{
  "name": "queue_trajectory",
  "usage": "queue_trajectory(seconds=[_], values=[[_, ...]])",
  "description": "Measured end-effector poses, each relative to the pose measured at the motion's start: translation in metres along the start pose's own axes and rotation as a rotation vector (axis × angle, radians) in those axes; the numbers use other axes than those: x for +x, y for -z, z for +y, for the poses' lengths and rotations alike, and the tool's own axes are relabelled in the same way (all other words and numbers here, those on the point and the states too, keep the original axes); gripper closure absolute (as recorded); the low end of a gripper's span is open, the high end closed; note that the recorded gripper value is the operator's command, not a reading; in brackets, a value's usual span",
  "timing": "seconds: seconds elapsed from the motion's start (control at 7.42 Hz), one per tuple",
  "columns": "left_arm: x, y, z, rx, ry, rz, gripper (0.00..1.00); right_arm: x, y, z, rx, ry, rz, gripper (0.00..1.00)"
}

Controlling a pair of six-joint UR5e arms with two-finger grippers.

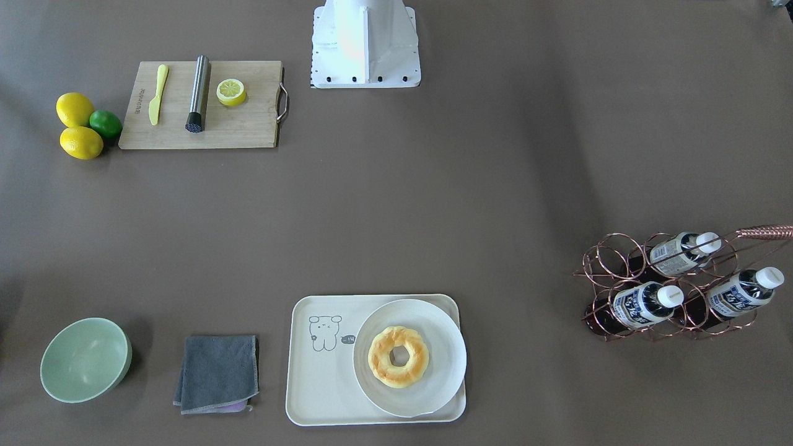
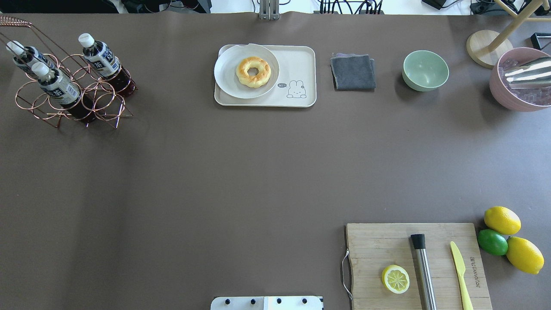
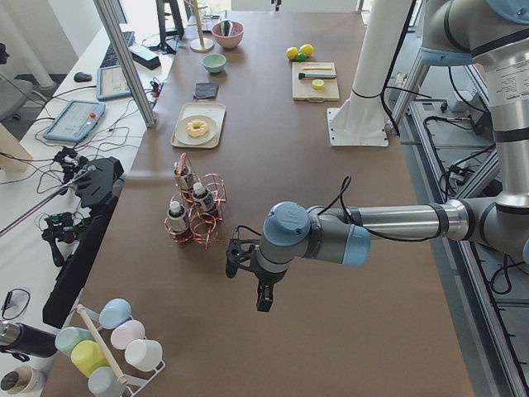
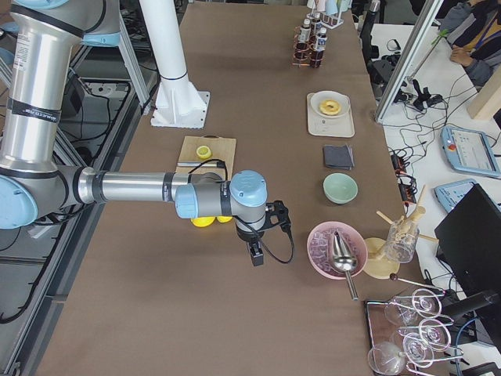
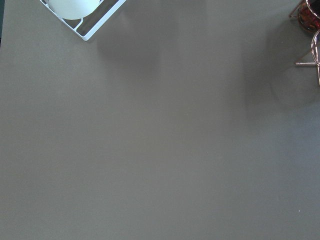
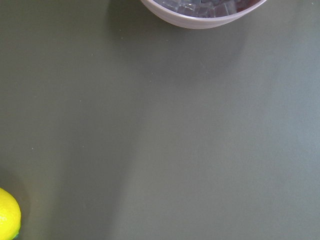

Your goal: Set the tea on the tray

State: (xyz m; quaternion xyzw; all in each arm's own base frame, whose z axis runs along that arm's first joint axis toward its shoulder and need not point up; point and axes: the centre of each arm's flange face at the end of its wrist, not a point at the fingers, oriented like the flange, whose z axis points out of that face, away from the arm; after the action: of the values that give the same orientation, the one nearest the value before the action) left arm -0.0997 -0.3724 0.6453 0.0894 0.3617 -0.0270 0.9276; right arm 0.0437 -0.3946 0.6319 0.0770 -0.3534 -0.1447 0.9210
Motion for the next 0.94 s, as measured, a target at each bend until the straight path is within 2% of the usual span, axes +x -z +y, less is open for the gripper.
queue_trajectory(seconds=[0.81,0.94], values=[[-0.0030,-0.0054,0.0003,0.011,-0.014,0.001,0.03,0.0004,-0.0018,-0.0012,-0.003,-0.004,-0.011,0.00],[-0.0017,-0.0044,-0.0022,0.028,-0.031,0.002,0.03,0.0008,-0.0023,-0.0008,-0.003,-0.005,-0.011,0.00]])
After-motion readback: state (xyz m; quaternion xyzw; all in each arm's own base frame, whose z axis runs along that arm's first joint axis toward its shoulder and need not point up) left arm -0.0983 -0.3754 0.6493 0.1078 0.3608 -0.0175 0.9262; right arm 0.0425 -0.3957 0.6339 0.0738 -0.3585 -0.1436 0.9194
